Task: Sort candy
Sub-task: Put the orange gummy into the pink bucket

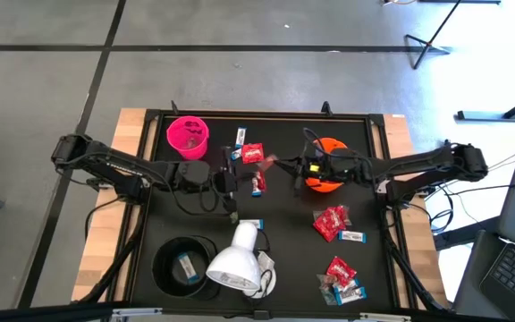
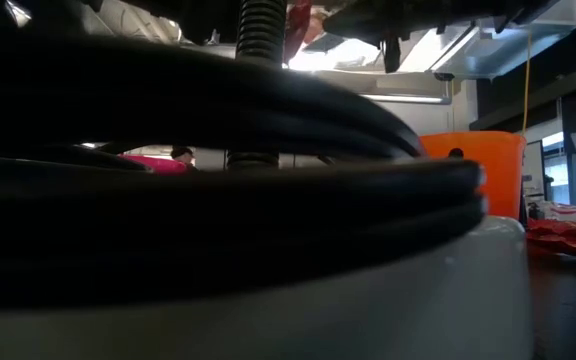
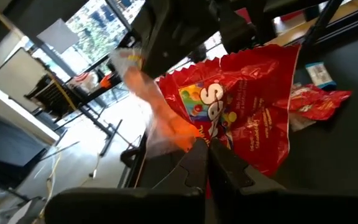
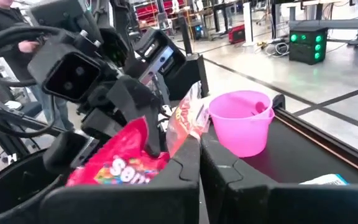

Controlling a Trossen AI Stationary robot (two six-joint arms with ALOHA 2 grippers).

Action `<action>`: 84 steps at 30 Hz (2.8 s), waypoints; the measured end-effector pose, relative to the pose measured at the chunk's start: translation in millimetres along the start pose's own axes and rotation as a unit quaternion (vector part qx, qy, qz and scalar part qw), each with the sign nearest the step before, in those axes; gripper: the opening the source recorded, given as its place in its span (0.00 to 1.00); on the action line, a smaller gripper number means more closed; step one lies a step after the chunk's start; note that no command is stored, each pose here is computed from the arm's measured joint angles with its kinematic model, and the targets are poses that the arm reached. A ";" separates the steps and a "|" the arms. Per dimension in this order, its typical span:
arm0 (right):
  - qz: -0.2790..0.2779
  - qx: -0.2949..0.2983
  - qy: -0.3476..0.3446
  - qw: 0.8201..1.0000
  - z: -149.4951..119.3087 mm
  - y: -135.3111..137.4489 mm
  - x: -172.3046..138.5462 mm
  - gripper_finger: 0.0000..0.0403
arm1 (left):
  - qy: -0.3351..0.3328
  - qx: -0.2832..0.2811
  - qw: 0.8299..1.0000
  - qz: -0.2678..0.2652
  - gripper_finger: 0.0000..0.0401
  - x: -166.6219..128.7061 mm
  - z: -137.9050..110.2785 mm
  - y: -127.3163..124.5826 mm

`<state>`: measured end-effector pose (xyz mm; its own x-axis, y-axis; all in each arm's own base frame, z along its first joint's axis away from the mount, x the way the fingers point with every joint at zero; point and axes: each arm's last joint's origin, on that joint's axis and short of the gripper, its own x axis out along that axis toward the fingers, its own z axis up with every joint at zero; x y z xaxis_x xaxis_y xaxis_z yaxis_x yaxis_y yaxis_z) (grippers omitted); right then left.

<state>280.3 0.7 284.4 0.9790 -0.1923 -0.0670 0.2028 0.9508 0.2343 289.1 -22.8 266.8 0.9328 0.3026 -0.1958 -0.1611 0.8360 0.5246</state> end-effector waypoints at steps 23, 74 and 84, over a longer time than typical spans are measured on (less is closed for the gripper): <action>-0.025 -0.003 0.076 0.997 -14.0 -4.4 -2.7 0.00 | -0.024 -0.039 0.997 0.067 0.00 -21.0 11.8 32.1; 0.002 -0.006 -0.005 1.000 44.6 -7.1 -82.9 0.00 | -0.095 -0.118 0.988 0.001 0.00 -23.6 61.4 98.3; -0.010 -0.010 0.043 0.999 11.1 -4.5 -32.8 0.00 | -0.059 -0.118 0.991 0.004 0.00 -27.6 67.7 107.5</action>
<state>247.5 0.1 296.3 0.9693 -0.1905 -0.1553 0.2211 0.9519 0.2122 267.8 27.8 384.7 0.9602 0.2655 -0.0867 -0.2266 0.9220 0.3138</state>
